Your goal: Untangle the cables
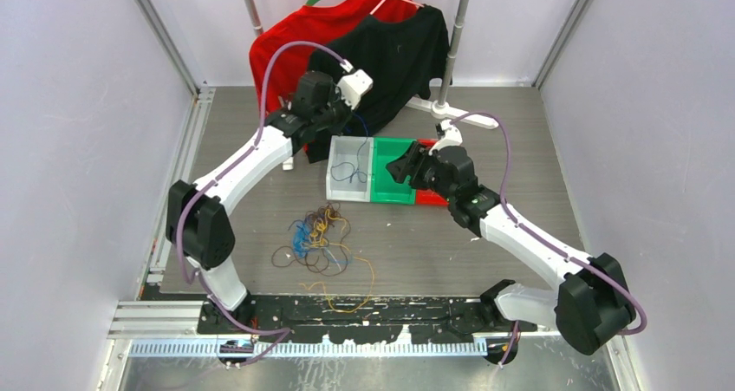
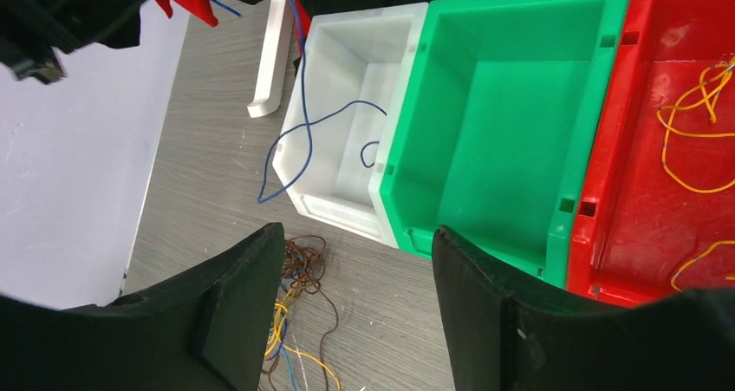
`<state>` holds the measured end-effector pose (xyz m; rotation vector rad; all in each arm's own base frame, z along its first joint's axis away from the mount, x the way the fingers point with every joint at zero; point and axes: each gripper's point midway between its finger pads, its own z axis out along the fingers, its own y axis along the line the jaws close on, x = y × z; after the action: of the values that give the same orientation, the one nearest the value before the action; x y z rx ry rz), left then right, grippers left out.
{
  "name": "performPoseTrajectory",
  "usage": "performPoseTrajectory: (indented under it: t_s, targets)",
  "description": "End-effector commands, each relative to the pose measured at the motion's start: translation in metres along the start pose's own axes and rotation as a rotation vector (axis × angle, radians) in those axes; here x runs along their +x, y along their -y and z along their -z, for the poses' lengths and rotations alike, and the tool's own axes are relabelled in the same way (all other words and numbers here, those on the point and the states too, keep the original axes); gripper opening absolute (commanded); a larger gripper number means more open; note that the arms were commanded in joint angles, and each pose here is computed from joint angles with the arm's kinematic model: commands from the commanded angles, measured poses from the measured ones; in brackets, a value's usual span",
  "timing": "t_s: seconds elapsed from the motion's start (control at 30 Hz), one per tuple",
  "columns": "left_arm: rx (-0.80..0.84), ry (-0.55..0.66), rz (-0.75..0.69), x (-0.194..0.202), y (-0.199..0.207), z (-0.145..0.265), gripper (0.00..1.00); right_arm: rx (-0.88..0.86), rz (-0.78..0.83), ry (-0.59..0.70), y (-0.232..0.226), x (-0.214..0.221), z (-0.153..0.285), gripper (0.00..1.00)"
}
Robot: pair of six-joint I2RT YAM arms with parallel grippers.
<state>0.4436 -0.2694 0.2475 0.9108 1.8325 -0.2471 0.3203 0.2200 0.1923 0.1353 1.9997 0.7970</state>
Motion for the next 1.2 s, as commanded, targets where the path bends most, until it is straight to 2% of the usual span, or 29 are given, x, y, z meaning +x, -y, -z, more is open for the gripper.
performPoseTrajectory:
  t_s: [0.0, 0.17, 0.43, 0.8, 1.17]
  targets:
    - [-0.089, -0.076, -0.123, 0.019, -0.015, -0.014, 0.0, -0.033, -0.022, 0.065, -0.006, -0.016, 0.004, 0.68]
    - [-0.147, -0.148, -0.203, 0.035, -0.025, -0.028, 0.0, -0.028, -0.034, 0.062, -0.002, -0.015, 0.002, 0.67]
    - [-0.075, -0.18, -0.138, 0.042, -0.001, -0.043, 0.0, -0.02, -0.047, 0.053, 0.003, -0.013, -0.003, 0.65]
    - [-0.024, -0.362, -0.184, 0.099, 0.024, -0.042, 0.0, -0.016, -0.051, 0.055, 0.005, -0.013, 0.0, 0.63]
    - [-0.06, -0.395, -0.227, 0.113, 0.018, -0.068, 0.0, -0.017, -0.052, 0.059, 0.007, -0.013, 0.002, 0.61]
